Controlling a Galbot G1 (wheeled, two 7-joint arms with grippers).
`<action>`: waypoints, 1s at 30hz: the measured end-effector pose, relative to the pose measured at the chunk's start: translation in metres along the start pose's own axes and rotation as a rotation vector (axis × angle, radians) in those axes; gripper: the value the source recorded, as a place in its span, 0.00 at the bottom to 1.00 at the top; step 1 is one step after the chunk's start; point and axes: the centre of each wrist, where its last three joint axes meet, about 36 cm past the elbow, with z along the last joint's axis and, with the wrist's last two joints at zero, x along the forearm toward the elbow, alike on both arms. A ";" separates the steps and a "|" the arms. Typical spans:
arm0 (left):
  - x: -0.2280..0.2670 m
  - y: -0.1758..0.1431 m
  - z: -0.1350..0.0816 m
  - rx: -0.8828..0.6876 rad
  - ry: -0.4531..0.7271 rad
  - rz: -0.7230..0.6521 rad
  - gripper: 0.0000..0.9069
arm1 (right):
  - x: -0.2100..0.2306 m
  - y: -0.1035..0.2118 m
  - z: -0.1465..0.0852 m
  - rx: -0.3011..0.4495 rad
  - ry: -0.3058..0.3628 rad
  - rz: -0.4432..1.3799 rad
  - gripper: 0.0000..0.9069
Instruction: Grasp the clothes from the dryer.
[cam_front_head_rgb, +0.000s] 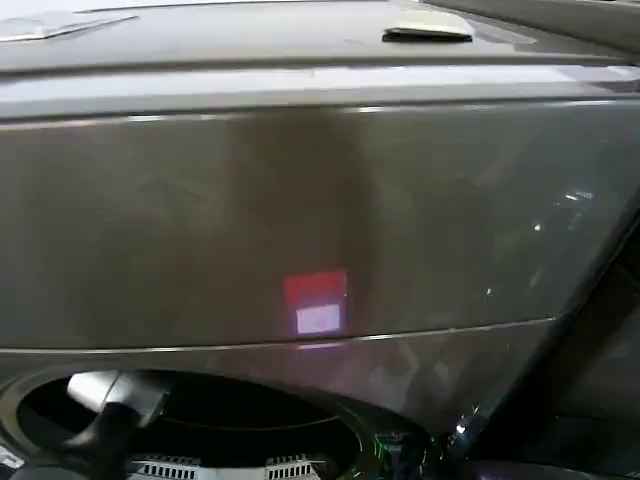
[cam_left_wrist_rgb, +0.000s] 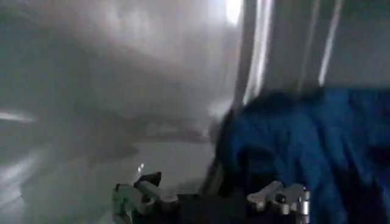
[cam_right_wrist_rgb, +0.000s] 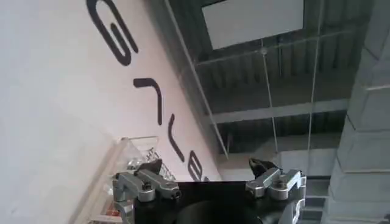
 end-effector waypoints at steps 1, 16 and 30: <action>-0.001 -0.001 0.001 -0.010 0.016 0.004 1.00 | 0.000 0.000 0.000 0.000 -0.001 0.000 1.00; -0.030 -0.031 0.014 -0.012 0.122 0.061 0.65 | 0.001 -0.001 0.001 0.002 -0.004 -0.003 1.00; -0.032 -0.033 0.013 -0.022 0.121 0.067 0.00 | 0.002 -0.002 0.001 0.002 -0.002 -0.001 1.00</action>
